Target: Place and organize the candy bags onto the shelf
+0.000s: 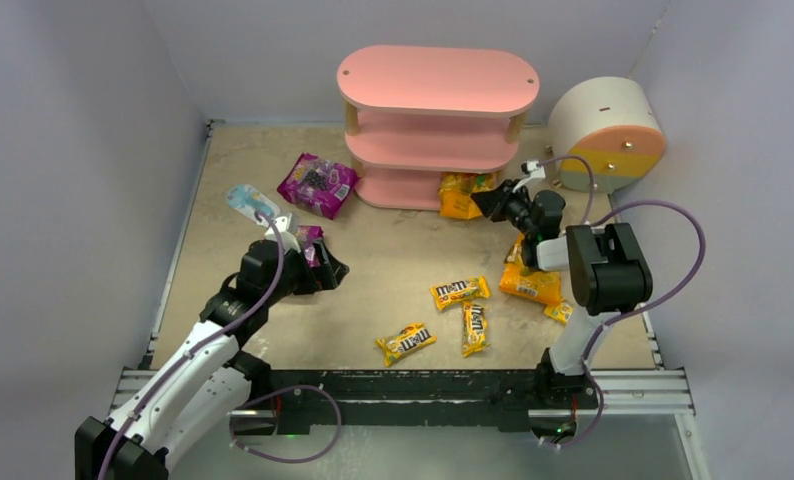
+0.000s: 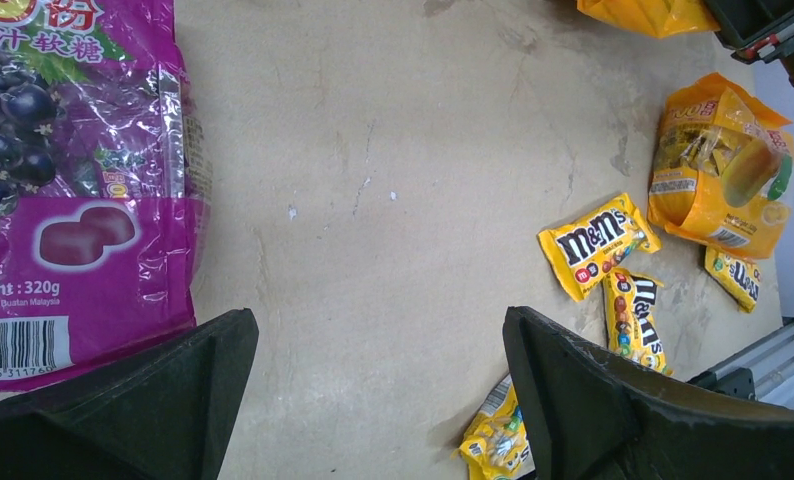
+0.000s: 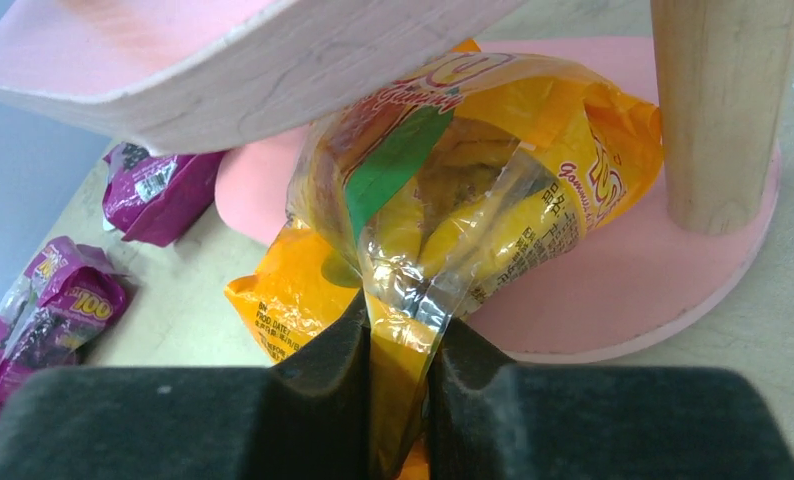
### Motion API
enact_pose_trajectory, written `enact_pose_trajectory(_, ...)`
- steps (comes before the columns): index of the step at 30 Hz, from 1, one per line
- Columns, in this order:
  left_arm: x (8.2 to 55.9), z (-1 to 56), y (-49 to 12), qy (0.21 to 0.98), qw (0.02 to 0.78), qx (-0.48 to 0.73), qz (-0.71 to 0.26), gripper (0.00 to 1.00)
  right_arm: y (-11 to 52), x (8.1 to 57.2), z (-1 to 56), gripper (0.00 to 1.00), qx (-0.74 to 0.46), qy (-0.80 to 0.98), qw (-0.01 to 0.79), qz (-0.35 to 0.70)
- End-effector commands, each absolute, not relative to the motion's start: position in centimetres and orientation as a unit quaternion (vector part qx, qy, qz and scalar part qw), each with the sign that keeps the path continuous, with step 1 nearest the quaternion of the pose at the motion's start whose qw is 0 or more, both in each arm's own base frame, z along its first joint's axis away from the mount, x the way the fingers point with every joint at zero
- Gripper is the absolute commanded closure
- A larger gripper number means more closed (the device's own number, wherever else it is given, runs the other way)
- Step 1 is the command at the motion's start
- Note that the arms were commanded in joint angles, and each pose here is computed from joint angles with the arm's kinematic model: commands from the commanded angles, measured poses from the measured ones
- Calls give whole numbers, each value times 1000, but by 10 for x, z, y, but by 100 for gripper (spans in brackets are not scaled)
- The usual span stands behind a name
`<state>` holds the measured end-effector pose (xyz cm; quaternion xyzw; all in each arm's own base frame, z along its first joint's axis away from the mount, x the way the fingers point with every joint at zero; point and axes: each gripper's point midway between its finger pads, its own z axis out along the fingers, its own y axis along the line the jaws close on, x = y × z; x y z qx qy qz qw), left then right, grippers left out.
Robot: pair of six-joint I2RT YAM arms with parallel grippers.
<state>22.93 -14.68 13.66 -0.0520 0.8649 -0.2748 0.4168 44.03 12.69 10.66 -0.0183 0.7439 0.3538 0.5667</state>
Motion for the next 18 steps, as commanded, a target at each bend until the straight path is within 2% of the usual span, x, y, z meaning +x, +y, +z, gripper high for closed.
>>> enact_pose_trajectory(1,235,149,-149,856,433,-47,-277,1,121,465,154,75,-36,695,634,336)
enact_pose_trajectory(4,236,150,-148,856,435,-52,-276,1,115,470,143,58,-24,714,624,317)
enact_pose_trajectory(7,237,153,-148,854,438,-51,-277,1,107,469,137,49,-5,723,624,298)
enact_pose_trajectory(18,236,153,-150,854,436,-46,-280,1,79,435,132,31,44,770,595,226)
